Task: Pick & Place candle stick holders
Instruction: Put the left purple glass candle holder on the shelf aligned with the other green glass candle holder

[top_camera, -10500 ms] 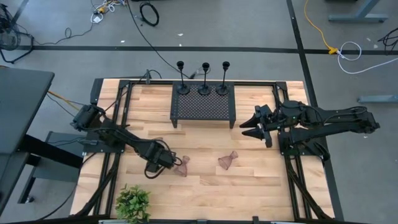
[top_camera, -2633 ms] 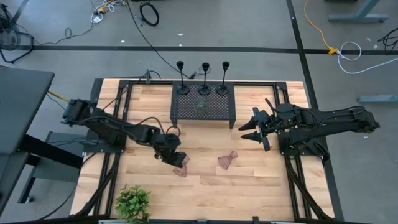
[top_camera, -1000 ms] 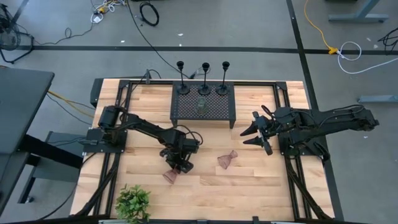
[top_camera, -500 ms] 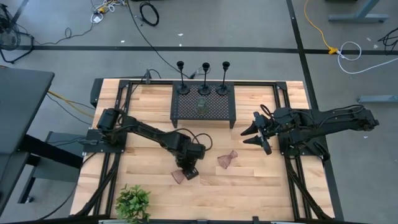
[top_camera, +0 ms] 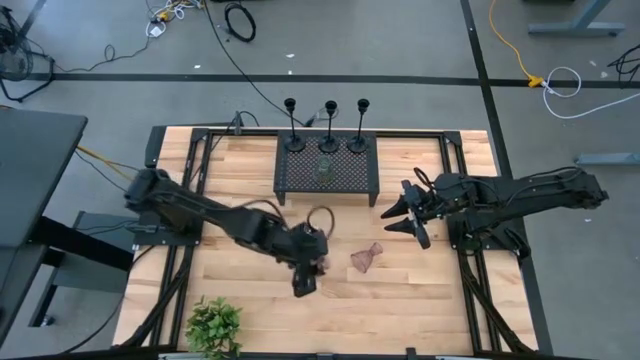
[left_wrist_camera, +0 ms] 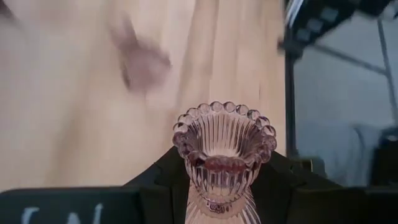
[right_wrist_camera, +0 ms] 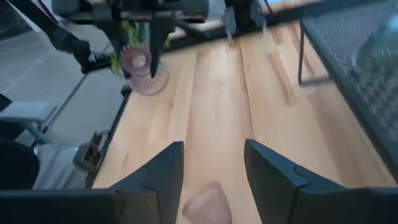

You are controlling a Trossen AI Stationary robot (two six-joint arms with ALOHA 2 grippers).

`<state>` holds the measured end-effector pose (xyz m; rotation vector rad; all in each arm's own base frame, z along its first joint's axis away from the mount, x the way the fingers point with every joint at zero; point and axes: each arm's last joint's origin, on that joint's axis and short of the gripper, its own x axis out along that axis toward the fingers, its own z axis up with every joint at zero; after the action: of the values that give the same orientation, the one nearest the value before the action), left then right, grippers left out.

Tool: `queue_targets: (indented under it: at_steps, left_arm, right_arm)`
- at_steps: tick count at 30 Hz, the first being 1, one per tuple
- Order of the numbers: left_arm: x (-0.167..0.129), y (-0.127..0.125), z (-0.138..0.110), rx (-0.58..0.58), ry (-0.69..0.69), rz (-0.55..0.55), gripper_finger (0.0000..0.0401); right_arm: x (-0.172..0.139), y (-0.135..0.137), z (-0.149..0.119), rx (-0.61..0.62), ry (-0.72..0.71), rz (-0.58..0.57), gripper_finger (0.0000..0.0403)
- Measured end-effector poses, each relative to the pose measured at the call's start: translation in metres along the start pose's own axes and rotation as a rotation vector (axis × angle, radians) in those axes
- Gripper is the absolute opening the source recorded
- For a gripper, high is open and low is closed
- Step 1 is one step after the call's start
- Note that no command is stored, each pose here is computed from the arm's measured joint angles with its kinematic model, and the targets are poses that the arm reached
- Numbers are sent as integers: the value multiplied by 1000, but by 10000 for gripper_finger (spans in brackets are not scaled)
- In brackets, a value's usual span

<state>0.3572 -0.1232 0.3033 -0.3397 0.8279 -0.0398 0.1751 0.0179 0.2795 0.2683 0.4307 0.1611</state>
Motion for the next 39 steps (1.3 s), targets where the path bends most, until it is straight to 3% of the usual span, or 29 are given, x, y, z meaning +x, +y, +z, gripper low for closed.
queue_targets:
  at_steps: [7,13,21,26,39]
  left_arm:
    - [-59,9,34,221,-322,36,134]
    - [-76,29,54,338,-441,52,134]
    - [-83,56,76,369,-541,20,134]
    - [-88,67,86,397,-622,-62,134]
    - [-78,91,86,377,-644,-53,134]
  right_arm:
    - [13,3,15,-64,-142,45,168]
    - [23,5,28,-123,-268,69,168]
    - [40,4,36,-219,-375,74,168]
    - [44,2,40,-259,-430,-22,168]
    - [47,2,45,-318,-510,-40,171]
